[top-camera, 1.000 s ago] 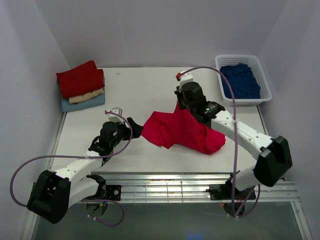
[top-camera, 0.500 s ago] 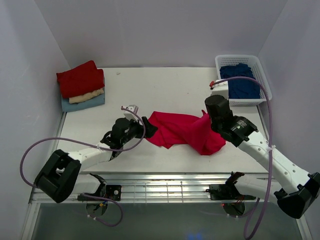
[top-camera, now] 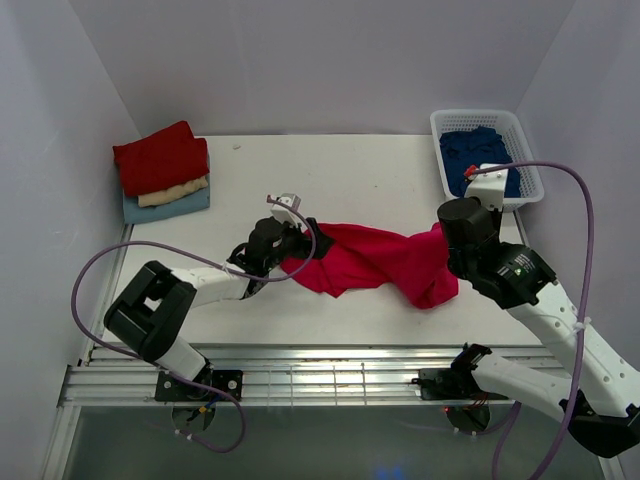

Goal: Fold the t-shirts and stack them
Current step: Flatten the tshirt out

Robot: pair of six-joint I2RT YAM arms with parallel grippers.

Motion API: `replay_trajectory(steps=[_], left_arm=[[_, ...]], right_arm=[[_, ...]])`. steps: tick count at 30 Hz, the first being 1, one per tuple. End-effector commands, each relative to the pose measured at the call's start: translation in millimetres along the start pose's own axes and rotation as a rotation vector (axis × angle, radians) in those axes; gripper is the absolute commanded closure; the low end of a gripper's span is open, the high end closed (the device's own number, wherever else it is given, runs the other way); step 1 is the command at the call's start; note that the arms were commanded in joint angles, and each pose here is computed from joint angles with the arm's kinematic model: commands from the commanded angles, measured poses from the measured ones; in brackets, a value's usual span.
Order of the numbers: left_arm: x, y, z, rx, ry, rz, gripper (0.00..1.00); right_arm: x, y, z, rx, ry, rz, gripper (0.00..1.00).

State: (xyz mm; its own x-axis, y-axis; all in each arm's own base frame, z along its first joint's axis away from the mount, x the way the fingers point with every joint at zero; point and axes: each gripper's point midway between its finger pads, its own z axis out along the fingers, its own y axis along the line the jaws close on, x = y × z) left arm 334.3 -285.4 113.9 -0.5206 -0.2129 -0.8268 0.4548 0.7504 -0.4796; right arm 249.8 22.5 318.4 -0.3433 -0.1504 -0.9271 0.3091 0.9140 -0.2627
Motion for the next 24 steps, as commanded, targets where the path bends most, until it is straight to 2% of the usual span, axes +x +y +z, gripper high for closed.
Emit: replay_trajectory(steps=[1,3,11,24], left_arm=[[2.0,14.9,-7.4,-0.076,-0.003,0.03,0.06],[2.7,33.1,-13.1,-0.181,-0.001,0.026,0.06],[25.1,66.4,-49.7,-0.355,0.041,0.002,0.06],[55.3,113.8,-53.8,-0.585,0.125,0.025,0.1]], right_arm=[[-15.7,-28.5,-7.9,0.085,-0.037,0.065,0.92],[-16.1,-32.0,-10.1,0.083,-0.041,0.073,0.92],[-13.7,-32.7,-11.6,0.068,-0.042,0.092,0.92],[-9.8,-29.1,-10.0,0.062,-0.033,0.092,0.92]])
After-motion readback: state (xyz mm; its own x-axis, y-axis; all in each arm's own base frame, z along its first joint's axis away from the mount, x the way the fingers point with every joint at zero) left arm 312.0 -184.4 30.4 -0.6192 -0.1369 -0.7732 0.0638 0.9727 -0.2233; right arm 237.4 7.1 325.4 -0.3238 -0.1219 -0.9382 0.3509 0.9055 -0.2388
